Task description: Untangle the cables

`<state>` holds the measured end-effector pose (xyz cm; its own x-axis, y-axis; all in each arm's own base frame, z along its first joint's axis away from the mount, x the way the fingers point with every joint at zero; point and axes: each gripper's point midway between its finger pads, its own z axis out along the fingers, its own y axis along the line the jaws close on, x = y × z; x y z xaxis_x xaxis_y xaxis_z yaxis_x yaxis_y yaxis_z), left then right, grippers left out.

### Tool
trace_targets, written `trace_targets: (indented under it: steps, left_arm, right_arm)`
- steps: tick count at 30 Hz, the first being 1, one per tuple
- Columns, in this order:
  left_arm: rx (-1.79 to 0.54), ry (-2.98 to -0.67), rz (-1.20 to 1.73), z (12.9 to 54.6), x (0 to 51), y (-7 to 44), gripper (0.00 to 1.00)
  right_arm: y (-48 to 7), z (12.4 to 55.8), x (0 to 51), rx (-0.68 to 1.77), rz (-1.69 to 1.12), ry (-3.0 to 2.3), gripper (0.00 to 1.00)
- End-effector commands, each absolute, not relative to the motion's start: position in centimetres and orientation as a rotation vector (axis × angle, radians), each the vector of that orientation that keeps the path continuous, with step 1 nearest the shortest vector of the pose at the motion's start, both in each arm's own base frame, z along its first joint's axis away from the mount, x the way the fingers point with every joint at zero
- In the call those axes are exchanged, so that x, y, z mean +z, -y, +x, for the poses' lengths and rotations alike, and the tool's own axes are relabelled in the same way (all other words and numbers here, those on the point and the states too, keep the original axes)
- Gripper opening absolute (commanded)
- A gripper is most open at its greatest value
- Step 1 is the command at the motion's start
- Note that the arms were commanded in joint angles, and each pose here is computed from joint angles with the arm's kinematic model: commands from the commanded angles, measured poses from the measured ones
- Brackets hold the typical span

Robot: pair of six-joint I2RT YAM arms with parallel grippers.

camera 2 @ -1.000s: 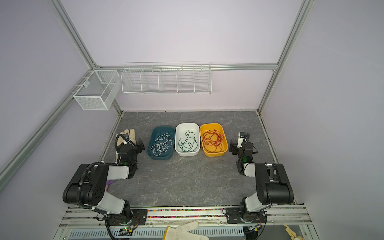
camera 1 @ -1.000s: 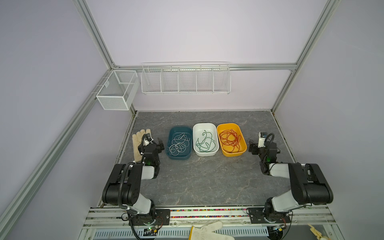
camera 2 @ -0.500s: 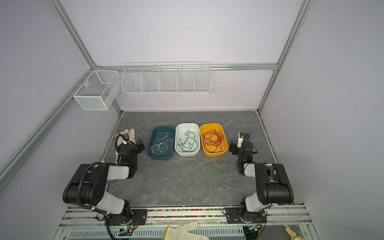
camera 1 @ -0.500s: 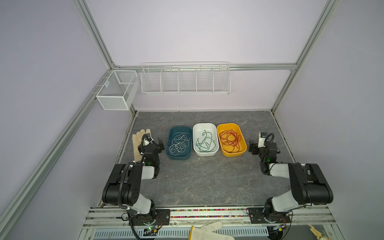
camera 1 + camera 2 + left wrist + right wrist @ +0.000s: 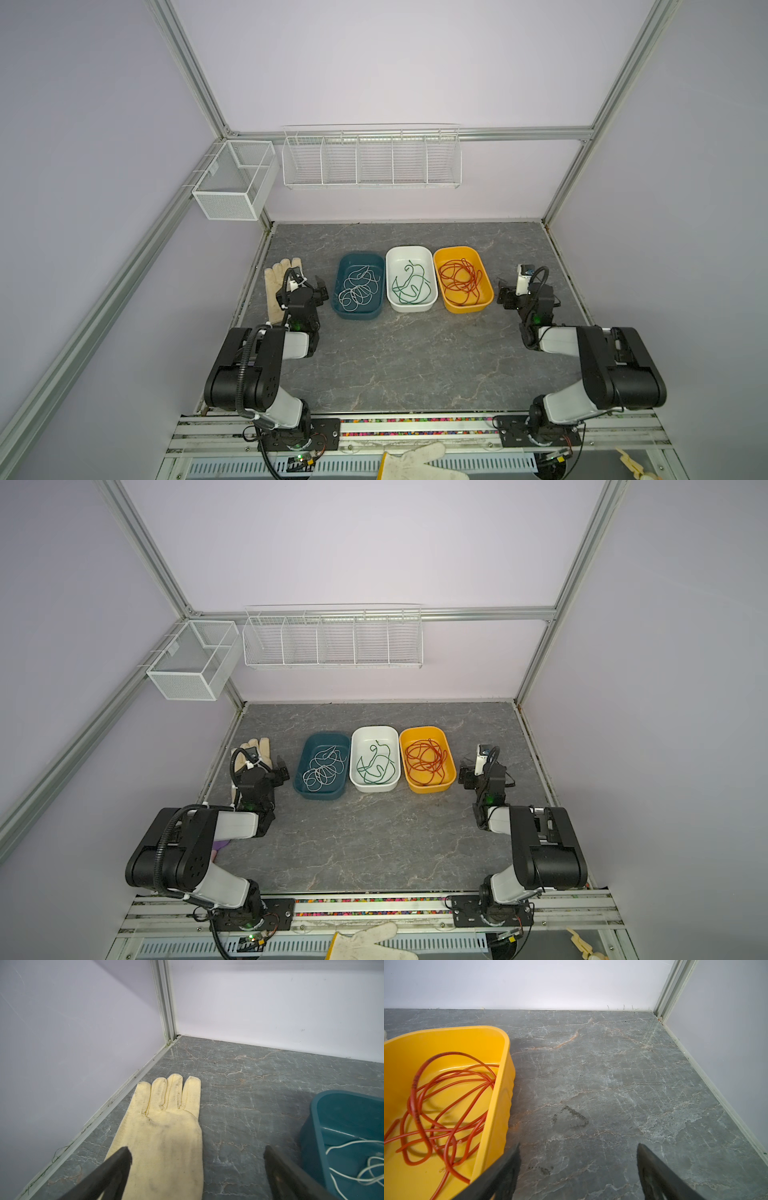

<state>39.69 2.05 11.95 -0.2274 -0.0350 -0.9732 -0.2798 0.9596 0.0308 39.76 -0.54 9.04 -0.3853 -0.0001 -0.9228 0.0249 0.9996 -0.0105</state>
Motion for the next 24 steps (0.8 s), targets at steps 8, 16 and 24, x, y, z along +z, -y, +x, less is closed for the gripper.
trace_targets:
  steps: [8,16,24]
  left_arm:
    - [0.238,-1.782,-0.224,39.74,12.00,-2.23,0.99]
    - [0.237,-1.782,-0.224,39.75,12.02,-2.20,0.99]
    - [0.238,-1.783,-0.223,39.73,11.96,-2.21,0.99]
  right_arm:
    - [0.63,39.71,9.43,-0.052,-0.002,-1.944,0.88]
    - [0.66,39.73,9.44,-0.052,-0.001,-1.944,0.88]
    - [0.65,39.71,9.46,-0.050,0.000,-1.943,0.88]
